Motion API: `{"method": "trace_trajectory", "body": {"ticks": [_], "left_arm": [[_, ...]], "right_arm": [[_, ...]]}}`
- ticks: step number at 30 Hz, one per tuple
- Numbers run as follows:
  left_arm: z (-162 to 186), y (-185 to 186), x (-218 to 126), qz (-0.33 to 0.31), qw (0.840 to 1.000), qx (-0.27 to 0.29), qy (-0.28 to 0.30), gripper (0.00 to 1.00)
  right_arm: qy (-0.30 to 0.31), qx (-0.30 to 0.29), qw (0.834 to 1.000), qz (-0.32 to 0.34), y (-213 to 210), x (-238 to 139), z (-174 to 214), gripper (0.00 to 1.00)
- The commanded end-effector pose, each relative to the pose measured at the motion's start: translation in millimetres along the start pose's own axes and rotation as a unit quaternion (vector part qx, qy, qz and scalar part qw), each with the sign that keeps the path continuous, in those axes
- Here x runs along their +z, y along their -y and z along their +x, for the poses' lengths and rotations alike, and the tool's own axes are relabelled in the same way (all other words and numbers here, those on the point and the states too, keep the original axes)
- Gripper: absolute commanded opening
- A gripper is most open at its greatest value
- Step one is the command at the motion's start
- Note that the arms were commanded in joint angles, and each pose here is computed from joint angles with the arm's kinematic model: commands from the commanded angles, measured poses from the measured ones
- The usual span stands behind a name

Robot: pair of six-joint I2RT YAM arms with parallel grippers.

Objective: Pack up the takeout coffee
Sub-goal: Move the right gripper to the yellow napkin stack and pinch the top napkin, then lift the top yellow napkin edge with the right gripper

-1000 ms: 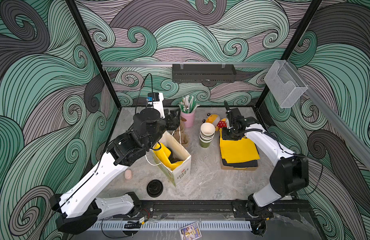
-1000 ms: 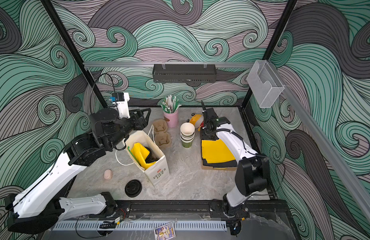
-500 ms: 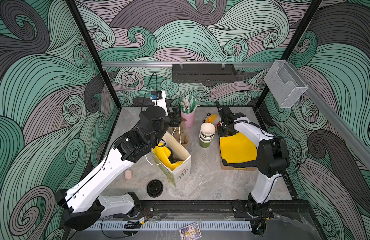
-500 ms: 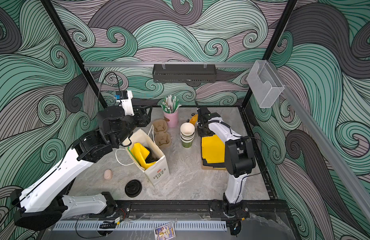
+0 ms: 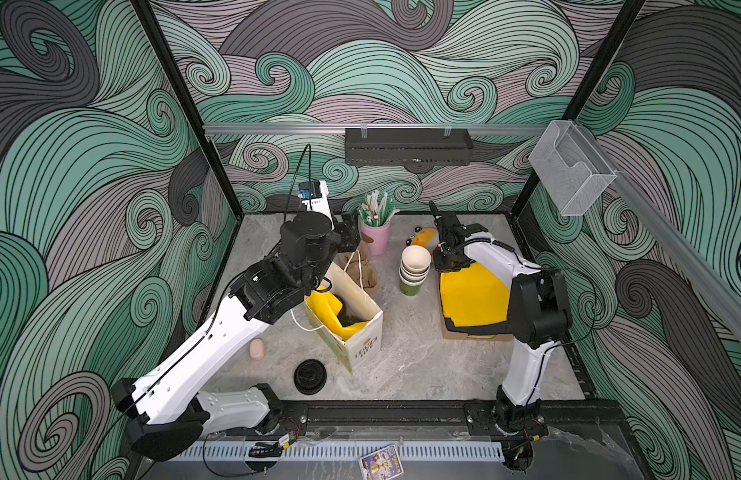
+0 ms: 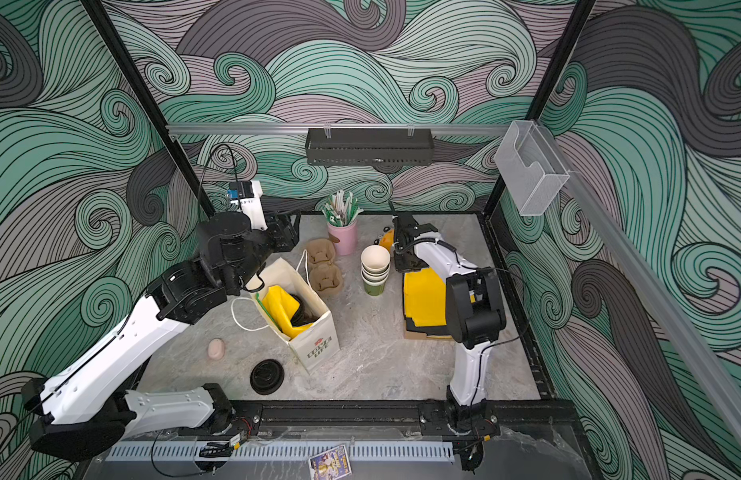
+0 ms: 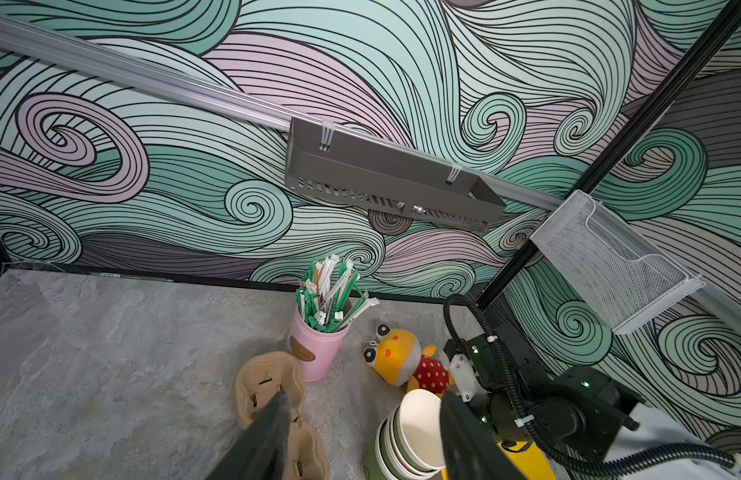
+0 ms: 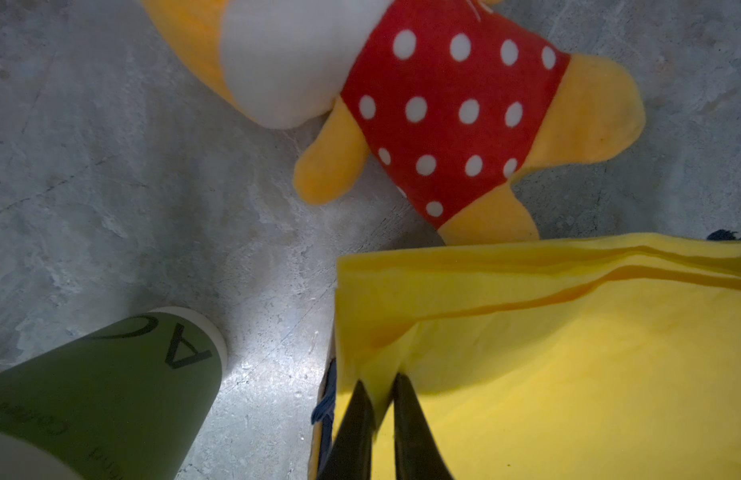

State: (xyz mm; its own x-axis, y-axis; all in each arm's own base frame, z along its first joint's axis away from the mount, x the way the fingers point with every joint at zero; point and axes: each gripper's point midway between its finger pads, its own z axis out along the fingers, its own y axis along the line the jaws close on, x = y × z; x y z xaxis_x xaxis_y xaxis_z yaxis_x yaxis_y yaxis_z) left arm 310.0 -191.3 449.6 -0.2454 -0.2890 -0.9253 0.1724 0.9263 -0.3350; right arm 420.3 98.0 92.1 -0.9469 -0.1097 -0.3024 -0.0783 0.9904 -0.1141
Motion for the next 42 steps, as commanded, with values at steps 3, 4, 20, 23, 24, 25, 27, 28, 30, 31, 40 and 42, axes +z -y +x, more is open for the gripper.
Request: {"method": "trace_trajectory", "body": {"ticks": [3,4,20,23,24,25,27,28,30,31,40,42], "left_arm": [[-10,-9,-9,-0.010,1.000,-0.011,0.017,0.59],[-10,-10,-9,-0.010,1.000,-0.012,0.017,0.59],[-3,17,-6,0.058,0.998,0.012,-0.003,0.59],[6,35,1,0.094,0.995,0.032,-0.026,0.59],[10,40,4,0.104,0.993,0.038,-0.035,0.59],[13,44,6,0.110,0.992,0.040,-0.041,0.59],[18,48,9,0.118,0.991,0.041,-0.050,0.59],[21,49,10,0.120,0.990,0.042,-0.054,0.59],[22,50,12,0.121,0.990,0.042,-0.056,0.59],[23,51,12,0.122,0.990,0.043,-0.058,0.59],[21,45,11,0.107,0.992,0.043,-0.055,0.58],[20,45,11,0.106,0.992,0.044,-0.053,0.58]], "right_arm": [[0.018,0.013,1.000,-0.008,3,-19,-4,0.03],[0.020,0.014,1.000,-0.011,2,-21,-4,0.02],[0.060,0.076,0.972,-0.213,-3,-85,17,0.00],[0.071,0.092,0.964,-0.238,3,-95,20,0.00],[0.071,0.097,0.964,-0.239,5,-96,21,0.00],[0.072,0.099,0.963,-0.238,7,-95,21,0.00],[0.069,0.107,0.961,-0.246,4,-90,20,0.00],[0.066,0.112,0.958,-0.254,0,-88,19,0.00],[0.058,0.114,0.953,-0.275,-14,-82,14,0.00],[0.052,0.108,0.953,-0.279,-20,-78,13,0.00],[0.025,0.093,0.969,-0.226,-14,-61,12,0.35],[0.033,0.072,0.977,-0.197,-1,-73,17,0.42]]}}
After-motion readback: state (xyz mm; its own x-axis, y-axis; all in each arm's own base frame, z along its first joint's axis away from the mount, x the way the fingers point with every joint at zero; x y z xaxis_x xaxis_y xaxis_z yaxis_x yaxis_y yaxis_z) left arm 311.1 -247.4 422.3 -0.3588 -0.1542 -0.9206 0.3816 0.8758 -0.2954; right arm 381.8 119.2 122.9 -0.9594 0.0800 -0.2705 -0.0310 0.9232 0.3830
